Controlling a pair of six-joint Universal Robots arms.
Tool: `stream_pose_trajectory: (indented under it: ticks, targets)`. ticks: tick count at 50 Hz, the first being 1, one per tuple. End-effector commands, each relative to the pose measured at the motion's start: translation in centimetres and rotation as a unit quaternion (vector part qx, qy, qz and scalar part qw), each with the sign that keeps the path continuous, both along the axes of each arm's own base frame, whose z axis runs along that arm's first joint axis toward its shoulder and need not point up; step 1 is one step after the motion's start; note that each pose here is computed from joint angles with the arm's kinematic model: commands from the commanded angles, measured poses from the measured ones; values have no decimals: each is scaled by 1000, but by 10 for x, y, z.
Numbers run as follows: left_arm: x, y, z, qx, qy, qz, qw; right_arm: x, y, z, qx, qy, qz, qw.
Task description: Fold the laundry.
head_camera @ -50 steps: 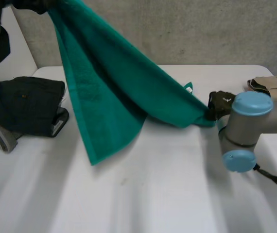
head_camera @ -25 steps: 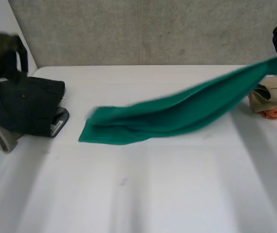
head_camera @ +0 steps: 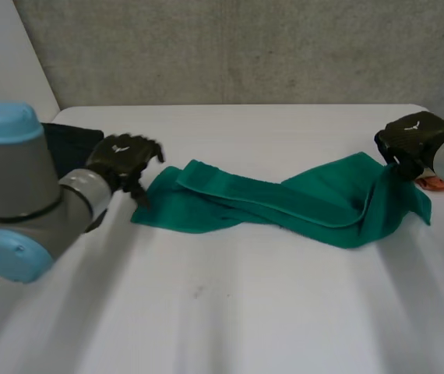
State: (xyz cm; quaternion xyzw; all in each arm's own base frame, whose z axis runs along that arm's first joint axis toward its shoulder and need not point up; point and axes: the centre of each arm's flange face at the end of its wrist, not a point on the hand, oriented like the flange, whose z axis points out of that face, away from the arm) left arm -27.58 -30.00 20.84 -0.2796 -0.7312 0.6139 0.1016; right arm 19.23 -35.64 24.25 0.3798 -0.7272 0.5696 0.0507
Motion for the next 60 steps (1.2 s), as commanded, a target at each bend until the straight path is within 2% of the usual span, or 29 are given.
stream_pose_trajectory:
  ticks: [1, 11, 28, 41, 43, 47, 50, 54, 60]
  targets:
    - [-36, 2, 4, -64, -5, -52, 997, -5, 12, -1, -19, -3, -1, 1000]
    - [-56, -21, -46, -87, -121, -94, 984, -16, 14, -12, -5, -6, -7, 1000]
    - [-75, -51, -80, -99, -104, -127, 981, -22, 16, -24, 5, 4, -7, 1000]
    - [-82, -69, -92, -113, -95, -128, 981, -25, 11, -27, -1, 6, -13, 1000]
    - [-82, -70, -82, -120, -96, -120, 981, -26, 10, -25, -6, 7, -17, 1000]
    - [-62, -55, -19, -128, -94, -61, 985, -34, 5, -13, -26, 19, -28, 999]
    - [-51, -42, 16, -142, -78, -44, 986, -38, 5, 1, -41, 27, -31, 998]
    - [-24, -16, 78, -183, -51, -22, 982, -42, 8, 19, -52, 32, -33, 998]
    - [16, 32, 136, -202, -43, 6, 978, -45, 26, 56, -73, 39, -34, 996]
